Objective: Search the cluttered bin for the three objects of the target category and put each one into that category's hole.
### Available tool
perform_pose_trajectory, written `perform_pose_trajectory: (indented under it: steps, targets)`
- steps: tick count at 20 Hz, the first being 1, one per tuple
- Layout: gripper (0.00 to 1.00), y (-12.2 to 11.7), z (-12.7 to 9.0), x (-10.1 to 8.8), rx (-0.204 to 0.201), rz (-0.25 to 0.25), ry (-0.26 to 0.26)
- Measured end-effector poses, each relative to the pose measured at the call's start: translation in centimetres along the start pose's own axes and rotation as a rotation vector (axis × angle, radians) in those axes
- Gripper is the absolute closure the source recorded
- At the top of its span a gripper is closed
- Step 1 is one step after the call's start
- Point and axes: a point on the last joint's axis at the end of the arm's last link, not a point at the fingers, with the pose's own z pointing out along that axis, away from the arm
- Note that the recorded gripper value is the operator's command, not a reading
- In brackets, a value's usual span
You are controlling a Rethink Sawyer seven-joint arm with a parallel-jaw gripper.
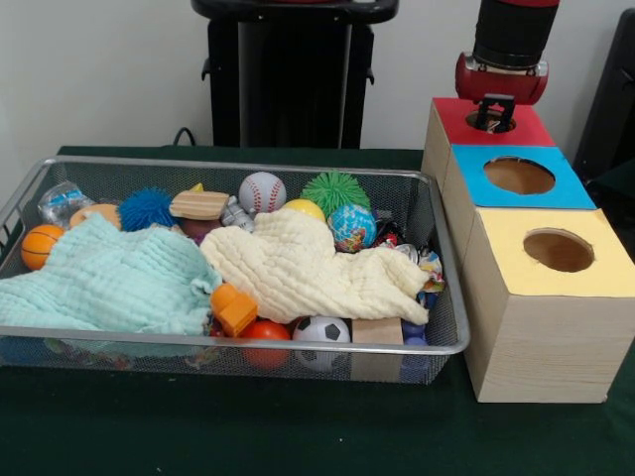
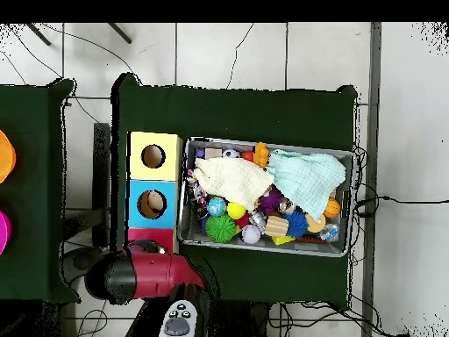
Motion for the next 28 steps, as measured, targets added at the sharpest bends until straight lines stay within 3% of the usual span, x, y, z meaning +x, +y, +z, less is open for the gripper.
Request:
perform_pose_trajectory:
  steps: [19,20,28]
  targets:
    - [1.0,0.11,-0.07,-0.03,-0.002,-0.001,-0.001]
    - [0.0,0.15,-0.14,-0.07,-0.003,-0.001,-0.003]
    - [0.0,0.09,-0.16,0.25,-0.002,-0.002,0.011]
